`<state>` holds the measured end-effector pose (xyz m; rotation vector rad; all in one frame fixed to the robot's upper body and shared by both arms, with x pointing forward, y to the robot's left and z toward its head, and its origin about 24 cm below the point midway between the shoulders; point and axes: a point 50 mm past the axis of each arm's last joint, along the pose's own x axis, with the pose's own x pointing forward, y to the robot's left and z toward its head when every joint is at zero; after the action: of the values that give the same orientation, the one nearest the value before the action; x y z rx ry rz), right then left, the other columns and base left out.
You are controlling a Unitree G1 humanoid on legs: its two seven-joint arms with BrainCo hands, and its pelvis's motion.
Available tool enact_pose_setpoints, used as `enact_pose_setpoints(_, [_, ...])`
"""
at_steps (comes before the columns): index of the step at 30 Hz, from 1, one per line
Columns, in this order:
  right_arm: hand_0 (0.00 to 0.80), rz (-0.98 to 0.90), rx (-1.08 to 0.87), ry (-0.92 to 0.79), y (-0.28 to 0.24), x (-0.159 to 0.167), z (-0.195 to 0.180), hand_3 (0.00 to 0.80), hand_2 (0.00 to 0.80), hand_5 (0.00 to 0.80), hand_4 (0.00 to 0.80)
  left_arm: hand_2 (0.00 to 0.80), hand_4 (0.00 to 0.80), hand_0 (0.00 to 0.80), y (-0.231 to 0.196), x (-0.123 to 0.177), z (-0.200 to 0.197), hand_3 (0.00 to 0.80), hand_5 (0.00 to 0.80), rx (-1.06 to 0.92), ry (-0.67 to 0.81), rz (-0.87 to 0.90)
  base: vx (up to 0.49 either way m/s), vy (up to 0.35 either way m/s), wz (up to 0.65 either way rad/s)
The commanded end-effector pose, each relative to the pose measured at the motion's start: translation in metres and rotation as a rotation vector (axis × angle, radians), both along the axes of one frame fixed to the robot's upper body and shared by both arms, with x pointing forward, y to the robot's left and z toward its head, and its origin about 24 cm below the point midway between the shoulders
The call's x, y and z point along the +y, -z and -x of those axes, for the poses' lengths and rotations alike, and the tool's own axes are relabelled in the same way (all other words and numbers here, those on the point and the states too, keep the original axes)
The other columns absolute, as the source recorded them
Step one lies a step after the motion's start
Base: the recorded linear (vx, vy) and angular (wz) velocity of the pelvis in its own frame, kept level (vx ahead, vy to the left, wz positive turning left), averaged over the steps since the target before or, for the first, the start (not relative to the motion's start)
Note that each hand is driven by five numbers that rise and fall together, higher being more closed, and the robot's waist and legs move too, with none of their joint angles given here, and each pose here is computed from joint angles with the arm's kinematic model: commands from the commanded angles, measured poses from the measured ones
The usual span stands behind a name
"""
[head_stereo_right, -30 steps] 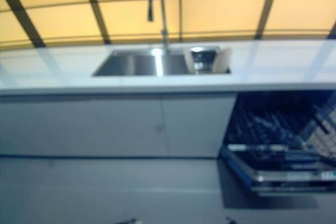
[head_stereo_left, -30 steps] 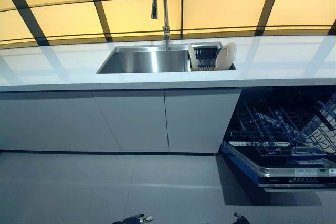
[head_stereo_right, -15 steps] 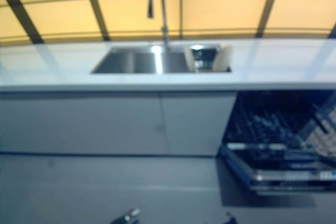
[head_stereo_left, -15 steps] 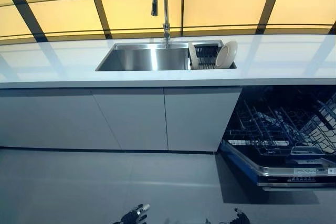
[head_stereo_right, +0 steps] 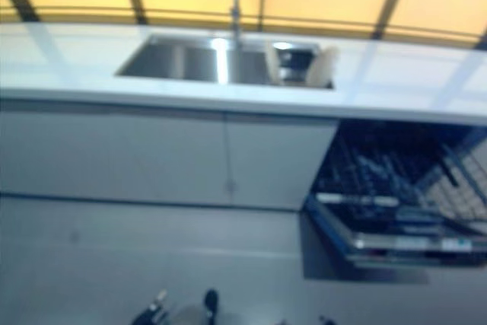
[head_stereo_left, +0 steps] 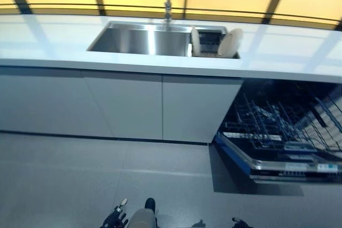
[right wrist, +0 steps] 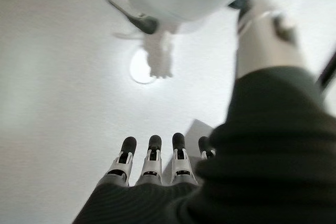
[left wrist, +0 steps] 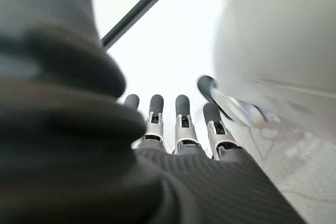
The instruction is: Take plates into dishwasher
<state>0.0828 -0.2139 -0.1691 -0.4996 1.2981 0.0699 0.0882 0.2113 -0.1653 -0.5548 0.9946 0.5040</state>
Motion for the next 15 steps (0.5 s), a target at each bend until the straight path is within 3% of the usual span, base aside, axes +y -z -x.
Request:
enact_pose_setpoints(1, [0.000,-0.027,-0.040,-0.015,0.000,0.006,-0.003,0.000,0.000,0.000,0.000,0.000,0.000,0.000,-0.006,-0.008,-0.023,0.000,0.000,-0.080,0.158,-0.030,0.438,0.178,-0.09])
enact_pose_setpoints(3, [0.000,-0.054,-0.045,0.004,0.000,0.011,-0.006,0.000,0.000,0.000,0.000,0.000,0.000,0.000,-0.006,-0.007,-0.023,0.000,0.000,-0.043,0.296,-0.061,0.502,0.236,-0.20])
enact_pose_setpoints(8, [0.000,-0.054,-0.087,0.027,-0.002,0.011,-0.014,0.000,0.000,0.000,0.000,0.000,0.000,0.000,-0.004,-0.005,-0.021,0.000,0.000,0.020,0.394,-0.058,0.383,0.153,0.05])
enact_pose_setpoints(15, [0.000,-0.050,-0.124,0.065,-0.006,0.000,-0.022,0.000,0.000,0.000,0.000,0.000,0.000,0.000,-0.003,-0.006,-0.019,0.000,0.000,0.039,0.488,-0.020,0.457,-0.148,0.49])
